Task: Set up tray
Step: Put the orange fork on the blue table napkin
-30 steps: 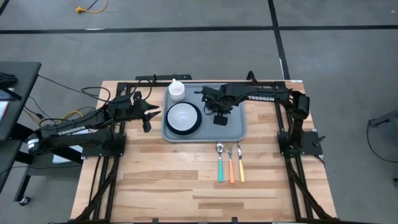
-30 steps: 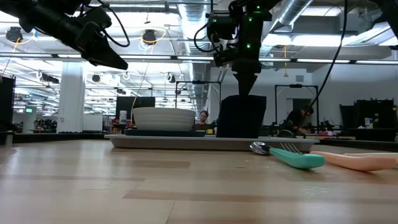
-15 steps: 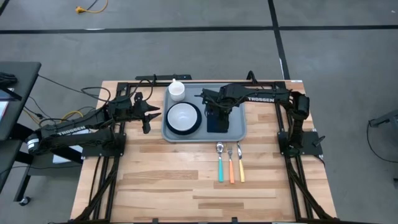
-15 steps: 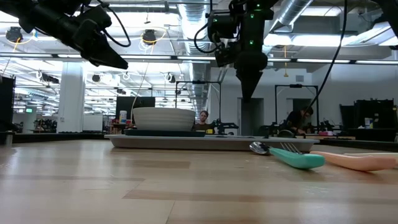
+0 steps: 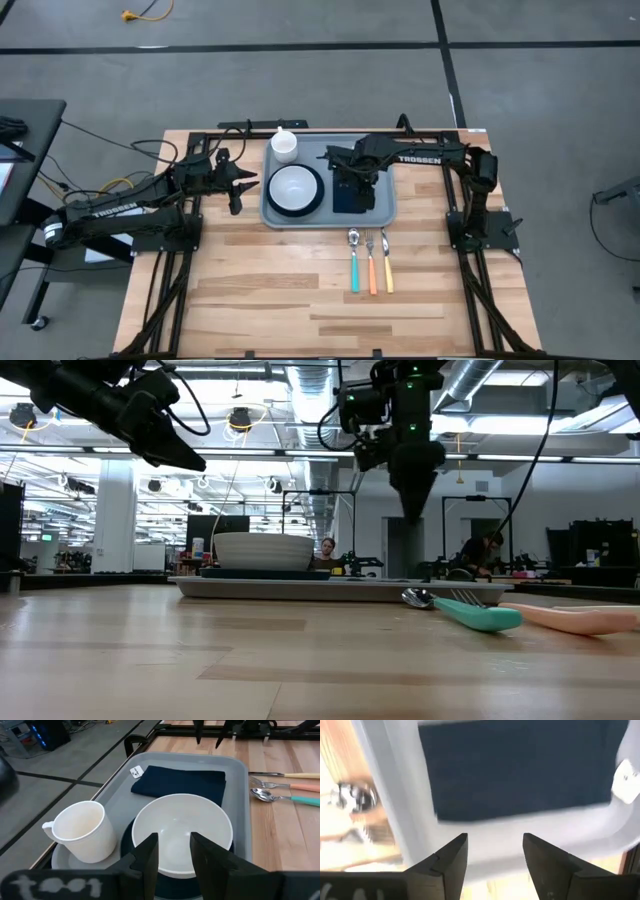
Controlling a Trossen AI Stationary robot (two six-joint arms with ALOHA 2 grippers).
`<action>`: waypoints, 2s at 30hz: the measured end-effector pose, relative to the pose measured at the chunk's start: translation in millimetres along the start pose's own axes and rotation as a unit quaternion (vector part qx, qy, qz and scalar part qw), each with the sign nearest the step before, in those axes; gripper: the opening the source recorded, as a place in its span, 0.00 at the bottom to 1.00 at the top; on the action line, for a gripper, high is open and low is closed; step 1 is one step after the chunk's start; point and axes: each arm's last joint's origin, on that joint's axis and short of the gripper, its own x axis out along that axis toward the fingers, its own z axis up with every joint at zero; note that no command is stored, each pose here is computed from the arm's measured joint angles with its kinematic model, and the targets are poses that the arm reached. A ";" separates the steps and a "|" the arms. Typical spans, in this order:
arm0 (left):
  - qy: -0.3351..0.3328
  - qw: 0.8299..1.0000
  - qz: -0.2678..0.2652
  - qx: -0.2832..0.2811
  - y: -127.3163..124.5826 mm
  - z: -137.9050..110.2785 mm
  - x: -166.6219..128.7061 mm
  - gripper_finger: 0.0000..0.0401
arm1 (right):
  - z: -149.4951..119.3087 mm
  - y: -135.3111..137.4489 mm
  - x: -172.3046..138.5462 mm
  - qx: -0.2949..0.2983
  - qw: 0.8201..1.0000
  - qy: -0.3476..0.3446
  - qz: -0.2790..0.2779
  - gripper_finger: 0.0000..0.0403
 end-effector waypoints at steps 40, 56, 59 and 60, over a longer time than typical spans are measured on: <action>-0.068 0.984 -0.164 -0.017 -9.4 4.9 -1.0 0.26 | -91.5 160.8 5.9 0.373 0.909 -0.184 0.024 0.34; -0.116 0.935 -0.334 0.033 -51.3 14.9 -11.0 0.26 | -102.4 258.5 -0.3 0.408 0.797 -0.441 0.064 0.35; -0.131 0.926 -0.351 0.043 -56.9 17.4 -13.5 0.26 | -88.7 267.6 9.9 0.405 0.790 -0.453 0.082 0.35; -0.132 0.925 -0.354 0.046 -58.0 17.3 -13.9 0.26 | -84.9 269.8 12.7 0.409 0.785 -0.455 0.091 0.34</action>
